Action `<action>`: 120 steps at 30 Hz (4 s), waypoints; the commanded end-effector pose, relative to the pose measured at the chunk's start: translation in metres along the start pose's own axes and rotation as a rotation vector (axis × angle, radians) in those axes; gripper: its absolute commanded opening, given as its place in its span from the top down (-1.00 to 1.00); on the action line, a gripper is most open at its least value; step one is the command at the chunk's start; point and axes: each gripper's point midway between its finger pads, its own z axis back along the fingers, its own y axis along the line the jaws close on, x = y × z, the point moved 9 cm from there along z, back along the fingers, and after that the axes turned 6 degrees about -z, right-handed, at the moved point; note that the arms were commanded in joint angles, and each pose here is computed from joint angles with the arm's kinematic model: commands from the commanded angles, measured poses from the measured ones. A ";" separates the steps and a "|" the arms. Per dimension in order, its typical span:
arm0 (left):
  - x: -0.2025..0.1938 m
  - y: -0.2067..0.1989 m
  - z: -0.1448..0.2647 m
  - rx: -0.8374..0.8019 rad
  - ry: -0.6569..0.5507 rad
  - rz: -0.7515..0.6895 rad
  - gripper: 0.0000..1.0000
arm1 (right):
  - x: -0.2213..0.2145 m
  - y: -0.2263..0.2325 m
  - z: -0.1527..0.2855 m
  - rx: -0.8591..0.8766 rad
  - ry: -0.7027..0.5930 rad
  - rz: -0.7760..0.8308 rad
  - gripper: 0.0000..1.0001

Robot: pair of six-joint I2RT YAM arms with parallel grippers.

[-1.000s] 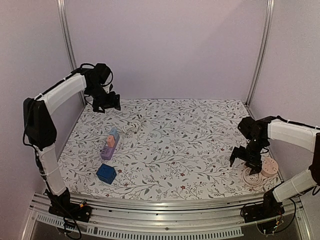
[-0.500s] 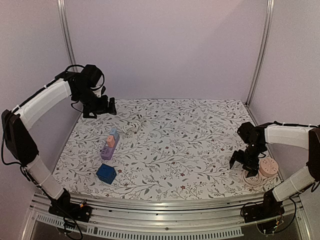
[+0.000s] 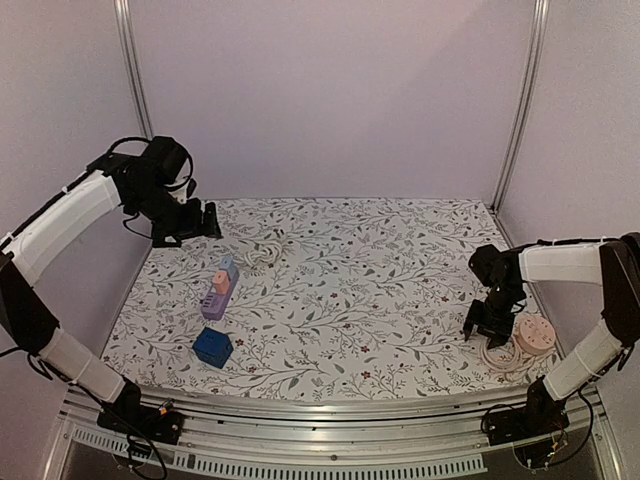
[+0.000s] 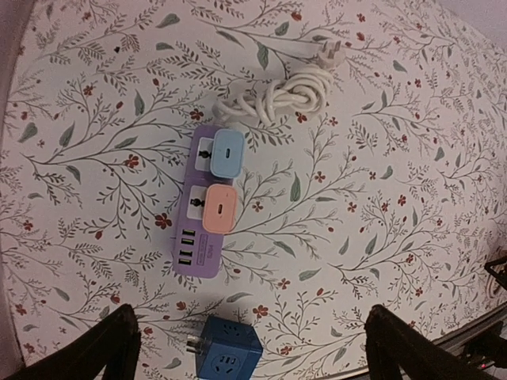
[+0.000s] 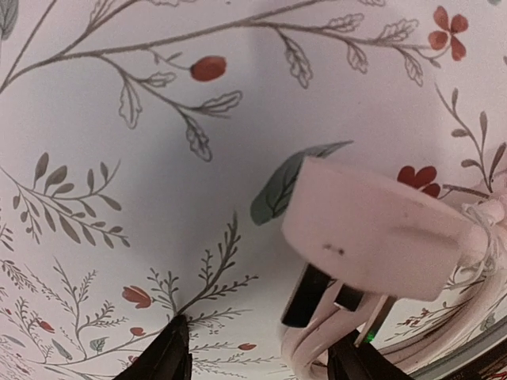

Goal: Insert the plug

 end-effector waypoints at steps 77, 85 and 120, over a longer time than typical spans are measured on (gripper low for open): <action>-0.029 0.015 0.013 0.094 -0.028 0.034 -0.99 | -0.136 0.184 0.093 0.445 0.035 0.980 -0.69; -0.046 0.019 0.025 0.050 -0.048 0.039 -0.99 | -0.072 0.163 0.075 0.458 0.063 0.695 -0.70; -0.135 0.007 0.046 0.008 0.205 0.011 -0.93 | -0.061 0.223 0.024 0.545 0.220 0.797 0.02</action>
